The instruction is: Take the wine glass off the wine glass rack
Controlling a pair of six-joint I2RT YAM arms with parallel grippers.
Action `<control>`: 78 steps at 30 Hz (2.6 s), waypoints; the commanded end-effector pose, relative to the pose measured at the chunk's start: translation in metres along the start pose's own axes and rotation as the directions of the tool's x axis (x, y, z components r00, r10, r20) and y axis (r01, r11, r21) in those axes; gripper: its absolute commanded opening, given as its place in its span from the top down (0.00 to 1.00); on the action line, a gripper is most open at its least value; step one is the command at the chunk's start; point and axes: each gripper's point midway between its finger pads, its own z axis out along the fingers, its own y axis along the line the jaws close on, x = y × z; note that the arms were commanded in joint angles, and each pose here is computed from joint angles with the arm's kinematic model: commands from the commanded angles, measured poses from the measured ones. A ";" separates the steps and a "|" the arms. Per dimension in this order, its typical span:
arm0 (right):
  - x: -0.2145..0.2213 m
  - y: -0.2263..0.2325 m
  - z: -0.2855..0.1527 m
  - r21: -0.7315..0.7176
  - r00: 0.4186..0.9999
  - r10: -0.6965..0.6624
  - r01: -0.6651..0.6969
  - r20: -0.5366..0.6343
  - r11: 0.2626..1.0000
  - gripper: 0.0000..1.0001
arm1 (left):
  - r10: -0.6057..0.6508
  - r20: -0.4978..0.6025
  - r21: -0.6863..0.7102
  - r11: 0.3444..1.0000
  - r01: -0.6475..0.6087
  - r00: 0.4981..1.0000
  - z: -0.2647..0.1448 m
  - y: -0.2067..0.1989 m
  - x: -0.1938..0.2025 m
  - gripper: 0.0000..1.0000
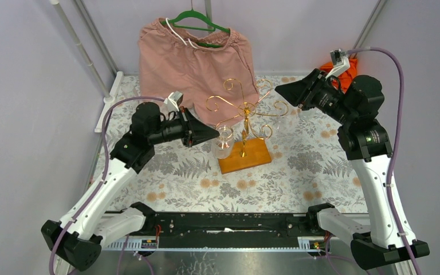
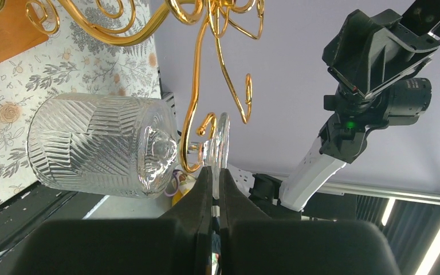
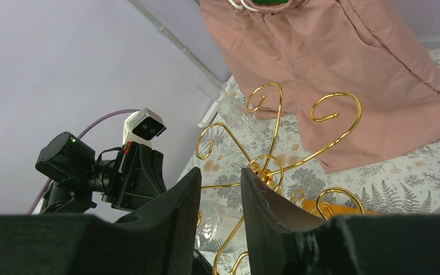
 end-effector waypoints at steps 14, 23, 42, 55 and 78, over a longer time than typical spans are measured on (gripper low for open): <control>-0.001 0.008 0.003 -0.056 1.000 -0.004 0.004 0.002 0.998 0.61 | 0.105 0.119 0.017 0.994 -0.108 0.987 -0.025 -0.030 -0.026 1.00; 0.001 0.005 0.001 -0.037 1.000 -0.016 0.016 0.002 0.999 0.61 | 0.138 0.123 0.026 0.989 -0.143 0.983 -0.011 -0.038 -0.043 1.00; 0.008 -0.002 0.000 -0.024 1.000 -0.021 0.021 -0.004 1.000 0.61 | 0.136 0.086 0.079 0.987 -0.143 0.987 0.009 -0.047 -0.038 1.00; 0.010 0.000 -0.002 -0.031 1.000 -0.020 0.020 -0.007 0.999 0.61 | 0.148 0.035 0.106 0.983 -0.150 0.988 0.022 -0.054 -0.009 1.00; 0.013 0.006 -0.001 -0.067 1.000 0.016 -0.017 -0.018 0.998 0.61 | 0.119 0.036 0.092 0.988 -0.122 0.992 -0.013 -0.042 0.027 1.00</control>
